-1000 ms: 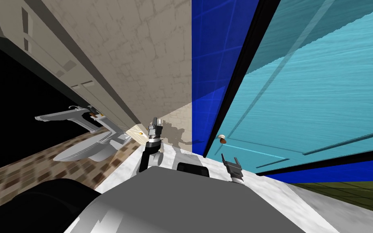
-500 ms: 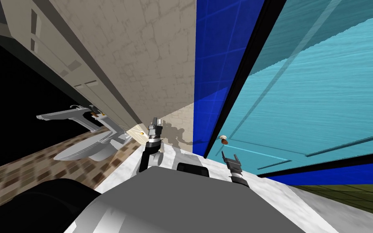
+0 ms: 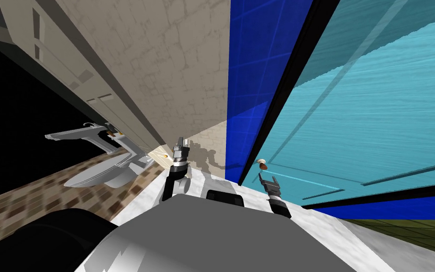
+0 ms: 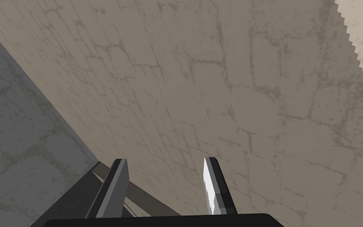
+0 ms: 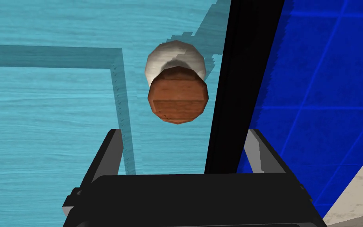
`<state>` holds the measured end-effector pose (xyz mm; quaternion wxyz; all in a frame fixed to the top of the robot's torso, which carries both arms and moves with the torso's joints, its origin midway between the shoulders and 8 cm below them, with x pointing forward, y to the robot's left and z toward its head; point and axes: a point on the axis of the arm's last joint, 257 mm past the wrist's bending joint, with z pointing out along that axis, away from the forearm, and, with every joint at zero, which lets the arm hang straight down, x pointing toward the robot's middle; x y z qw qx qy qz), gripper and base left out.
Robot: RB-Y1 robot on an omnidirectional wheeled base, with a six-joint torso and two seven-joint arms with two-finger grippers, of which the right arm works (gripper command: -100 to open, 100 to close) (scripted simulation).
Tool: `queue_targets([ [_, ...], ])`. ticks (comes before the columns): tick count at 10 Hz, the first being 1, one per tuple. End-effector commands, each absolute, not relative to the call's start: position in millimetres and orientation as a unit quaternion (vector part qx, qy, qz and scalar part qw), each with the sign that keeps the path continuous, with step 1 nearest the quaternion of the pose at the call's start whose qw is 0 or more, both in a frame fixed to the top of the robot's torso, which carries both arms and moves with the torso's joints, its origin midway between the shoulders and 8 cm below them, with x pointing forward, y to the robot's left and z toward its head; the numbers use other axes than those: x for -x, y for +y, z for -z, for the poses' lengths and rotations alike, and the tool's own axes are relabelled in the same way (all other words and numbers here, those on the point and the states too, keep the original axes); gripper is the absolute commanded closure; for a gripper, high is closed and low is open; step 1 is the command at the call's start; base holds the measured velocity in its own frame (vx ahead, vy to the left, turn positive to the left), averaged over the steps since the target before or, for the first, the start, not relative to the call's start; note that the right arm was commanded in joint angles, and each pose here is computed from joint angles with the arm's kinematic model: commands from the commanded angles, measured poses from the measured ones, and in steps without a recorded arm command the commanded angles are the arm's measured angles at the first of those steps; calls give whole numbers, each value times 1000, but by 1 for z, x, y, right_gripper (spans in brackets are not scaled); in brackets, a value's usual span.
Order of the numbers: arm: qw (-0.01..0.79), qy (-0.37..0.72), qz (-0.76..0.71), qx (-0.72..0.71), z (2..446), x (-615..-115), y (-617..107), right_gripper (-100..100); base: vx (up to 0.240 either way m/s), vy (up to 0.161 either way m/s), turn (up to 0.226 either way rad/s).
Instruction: Pull the door open
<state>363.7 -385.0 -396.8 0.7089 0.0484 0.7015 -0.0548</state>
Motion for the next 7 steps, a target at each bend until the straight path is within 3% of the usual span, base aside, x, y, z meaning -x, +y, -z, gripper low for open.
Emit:
queue_targets([
  [1,707,703,56,-51,398,-377,-389,-100,29,9,18],
  [7,708,702,55,-61,395,-418,-401,-100,28,-1,10],
])
